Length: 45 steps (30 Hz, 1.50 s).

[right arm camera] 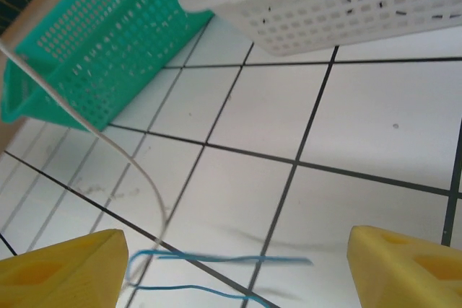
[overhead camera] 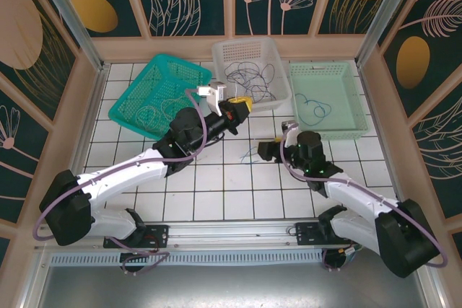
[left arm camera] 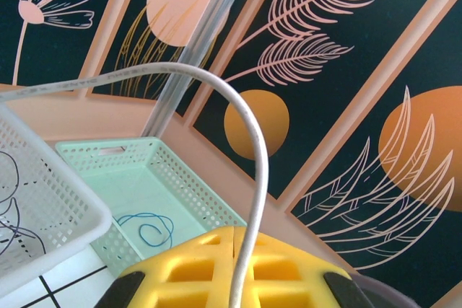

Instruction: Untangle the cables

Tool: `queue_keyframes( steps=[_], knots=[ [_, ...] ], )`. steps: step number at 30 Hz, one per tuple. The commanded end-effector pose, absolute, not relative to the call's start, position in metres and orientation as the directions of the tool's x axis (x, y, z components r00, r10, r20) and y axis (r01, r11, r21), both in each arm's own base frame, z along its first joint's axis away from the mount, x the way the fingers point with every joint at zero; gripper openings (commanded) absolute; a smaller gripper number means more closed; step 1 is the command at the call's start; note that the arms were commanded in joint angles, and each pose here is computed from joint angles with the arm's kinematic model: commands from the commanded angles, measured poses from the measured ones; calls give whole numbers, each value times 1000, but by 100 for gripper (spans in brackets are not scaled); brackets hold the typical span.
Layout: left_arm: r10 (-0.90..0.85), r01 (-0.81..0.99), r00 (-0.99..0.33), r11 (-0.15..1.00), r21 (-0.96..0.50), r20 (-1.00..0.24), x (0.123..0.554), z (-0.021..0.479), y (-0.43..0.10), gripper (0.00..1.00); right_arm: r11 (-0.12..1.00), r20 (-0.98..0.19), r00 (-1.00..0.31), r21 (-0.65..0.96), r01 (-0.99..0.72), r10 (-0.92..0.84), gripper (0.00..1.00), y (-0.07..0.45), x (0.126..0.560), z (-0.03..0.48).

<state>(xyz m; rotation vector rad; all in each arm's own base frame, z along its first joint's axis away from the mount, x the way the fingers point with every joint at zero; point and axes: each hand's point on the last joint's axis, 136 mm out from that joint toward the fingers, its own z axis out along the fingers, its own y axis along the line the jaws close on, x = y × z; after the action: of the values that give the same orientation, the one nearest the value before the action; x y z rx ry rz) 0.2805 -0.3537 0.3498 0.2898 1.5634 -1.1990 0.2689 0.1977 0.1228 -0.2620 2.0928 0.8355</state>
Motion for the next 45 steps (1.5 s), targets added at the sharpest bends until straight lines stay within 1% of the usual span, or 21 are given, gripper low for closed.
queue_keyframes(
  steps=[1, 4, 7, 9, 10, 13, 14, 20, 21, 25, 27, 30, 32, 33, 39, 42, 45],
  knots=[
    [-423, 737, -356, 421, -529, -833, 277, 373, -354, 0, 757, -808, -587, 415, -504, 51, 79, 202, 272, 119],
    [-415, 742, -359, 416, -525, -836, 275, 374, -354, 0, 773, -809, -585, 404, -488, 53, 79, 201, 280, 116],
    [-413, 746, -359, 412, -523, -837, 274, 375, -354, 0, 741, -802, -594, 435, -511, 61, 78, 210, 282, 119],
    [-412, 749, -354, 413, -518, -840, 274, 376, -354, 0, 738, -790, -610, 444, -508, 55, 75, 214, 284, 118],
    [-409, 752, -351, 412, -514, -842, 273, 376, -355, 0, 735, -790, -612, 440, -516, 44, 72, 215, 285, 117],
    [-399, 757, -348, 415, -505, -848, 272, 378, -355, 0, 742, -786, -618, 427, -516, 23, 57, 215, 285, 113],
    [-399, 756, -344, 419, -503, -850, 273, 379, -354, 0, 747, -781, -624, 427, -510, 20, 54, 214, 285, 110],
    [-384, 749, -322, 456, -481, -865, 277, 376, -352, 0, 739, -737, -674, 481, -472, 50, 54, 214, 279, 97],
    [-397, 757, -304, 451, -472, -866, 277, 389, -352, 0, 736, -734, -676, 492, -464, 65, 54, 214, 278, 97],
    [-395, 762, -295, 452, -464, -870, 278, 391, -353, 0, 726, -731, -671, 527, -441, 123, 55, 211, 276, 100],
    [-401, 760, -285, 458, -460, -871, 279, 393, -352, 0, 718, -730, -671, 536, -444, 130, 52, 211, 274, 102],
    [-409, 758, -267, 470, -452, -873, 281, 398, -350, 0, 707, -721, -683, 544, -452, 117, 45, 214, 269, 100],
    [-416, 752, -252, 485, -447, -874, 284, 402, -348, 0, 690, -724, -682, 547, -474, 106, 43, 218, 263, 101],
    [-418, 749, -249, 489, -447, -874, 285, 403, -348, 0, 681, -729, -677, 546, -488, 99, 44, 220, 260, 103],
    [-425, 736, -239, 507, -448, -873, 292, 409, -350, 0, 639, -795, -603, 498, -587, 66, 59, 239, 237, 120],
    [-434, 734, -238, 506, -453, -869, 294, 412, -351, 0, 625, -806, -589, 489, -609, 56, 65, 243, 228, 120],
    [-445, 738, -247, 489, -465, -861, 294, 415, -354, 0, 622, -818, -571, 482, -617, 69, 76, 244, 226, 121]
  ],
)
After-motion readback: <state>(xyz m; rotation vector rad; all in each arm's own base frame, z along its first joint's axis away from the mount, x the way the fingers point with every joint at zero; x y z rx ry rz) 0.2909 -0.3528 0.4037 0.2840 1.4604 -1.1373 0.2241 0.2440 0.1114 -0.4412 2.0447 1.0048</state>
